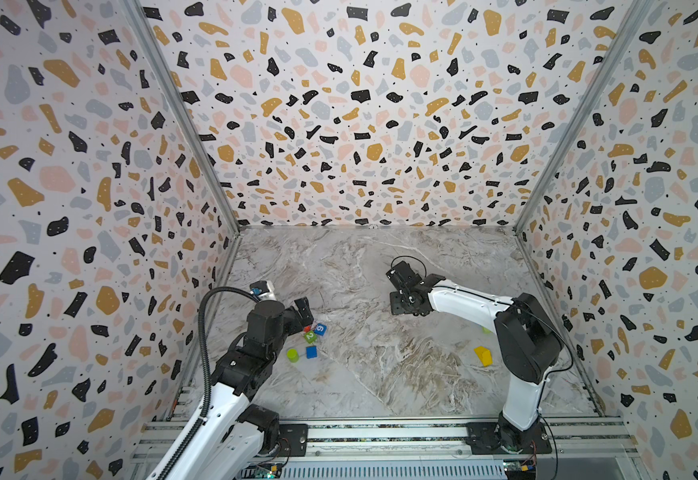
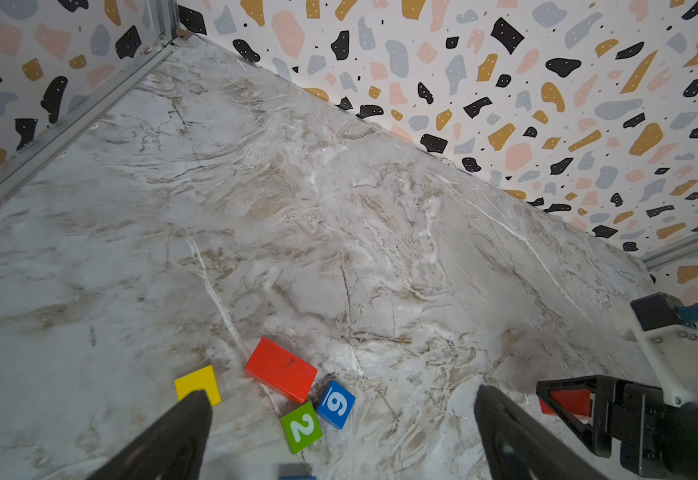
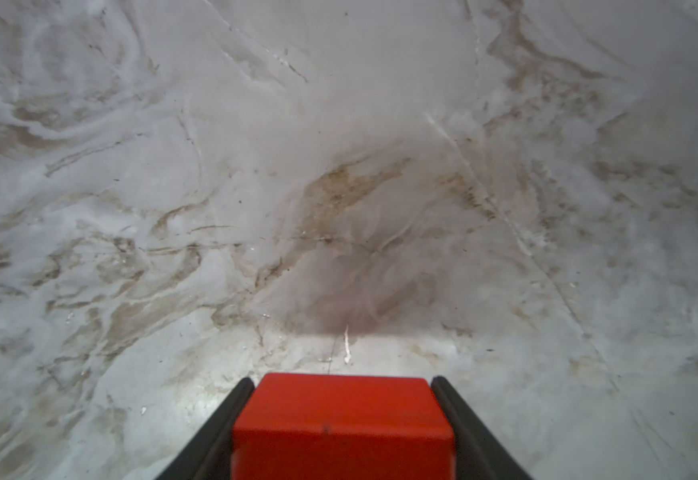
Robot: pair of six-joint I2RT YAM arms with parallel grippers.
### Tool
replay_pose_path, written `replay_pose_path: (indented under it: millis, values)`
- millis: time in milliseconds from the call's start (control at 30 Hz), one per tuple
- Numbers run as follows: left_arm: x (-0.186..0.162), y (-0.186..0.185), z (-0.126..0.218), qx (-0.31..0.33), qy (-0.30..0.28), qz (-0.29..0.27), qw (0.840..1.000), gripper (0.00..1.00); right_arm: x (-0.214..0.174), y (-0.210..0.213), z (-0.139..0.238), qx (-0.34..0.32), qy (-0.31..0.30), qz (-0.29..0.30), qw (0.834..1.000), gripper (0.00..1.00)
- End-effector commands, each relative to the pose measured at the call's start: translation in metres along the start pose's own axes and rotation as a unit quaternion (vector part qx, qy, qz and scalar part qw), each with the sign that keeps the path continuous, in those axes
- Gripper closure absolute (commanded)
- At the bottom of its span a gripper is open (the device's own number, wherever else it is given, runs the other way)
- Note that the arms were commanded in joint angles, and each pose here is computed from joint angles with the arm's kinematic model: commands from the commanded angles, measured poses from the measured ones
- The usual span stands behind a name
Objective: Build the wood block tower
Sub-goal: 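Carry the red block toward the table center and release it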
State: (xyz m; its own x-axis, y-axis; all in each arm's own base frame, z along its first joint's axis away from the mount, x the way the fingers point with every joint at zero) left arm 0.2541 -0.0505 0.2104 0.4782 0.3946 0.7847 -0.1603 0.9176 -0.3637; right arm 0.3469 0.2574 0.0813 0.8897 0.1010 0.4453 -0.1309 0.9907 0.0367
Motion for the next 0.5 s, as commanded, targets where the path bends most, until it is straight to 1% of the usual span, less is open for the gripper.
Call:
replay_pose_path:
  millis: [0,167,467]
  values:
    - [0.001,0.001,-0.003,0.01,0.001,0.005,1.0,0.0,0.003,0.011,0.004,0.002,0.006,-0.024,1.0,0.51]
    - [0.0,0.002,-0.005,0.019,0.011,0.0,1.0,0.0,-0.003,0.022,-0.008,-0.001,0.02,-0.033,0.999,0.5]
    - [0.0,0.0,-0.003,0.007,0.008,0.003,1.0,0.0,-0.007,0.03,-0.024,-0.006,0.03,-0.044,0.999,0.5]
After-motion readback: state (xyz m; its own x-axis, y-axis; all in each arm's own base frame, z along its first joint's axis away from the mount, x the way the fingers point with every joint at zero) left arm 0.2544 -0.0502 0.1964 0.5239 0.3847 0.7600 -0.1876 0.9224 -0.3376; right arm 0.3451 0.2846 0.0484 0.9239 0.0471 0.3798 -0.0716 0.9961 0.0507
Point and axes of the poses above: each gripper's point midway between its finger pads, its own z axis back along the fingers, its own y axis along the line the jaws close on, x = y × z, the point moved 2 cm from there along z, back along the fingers
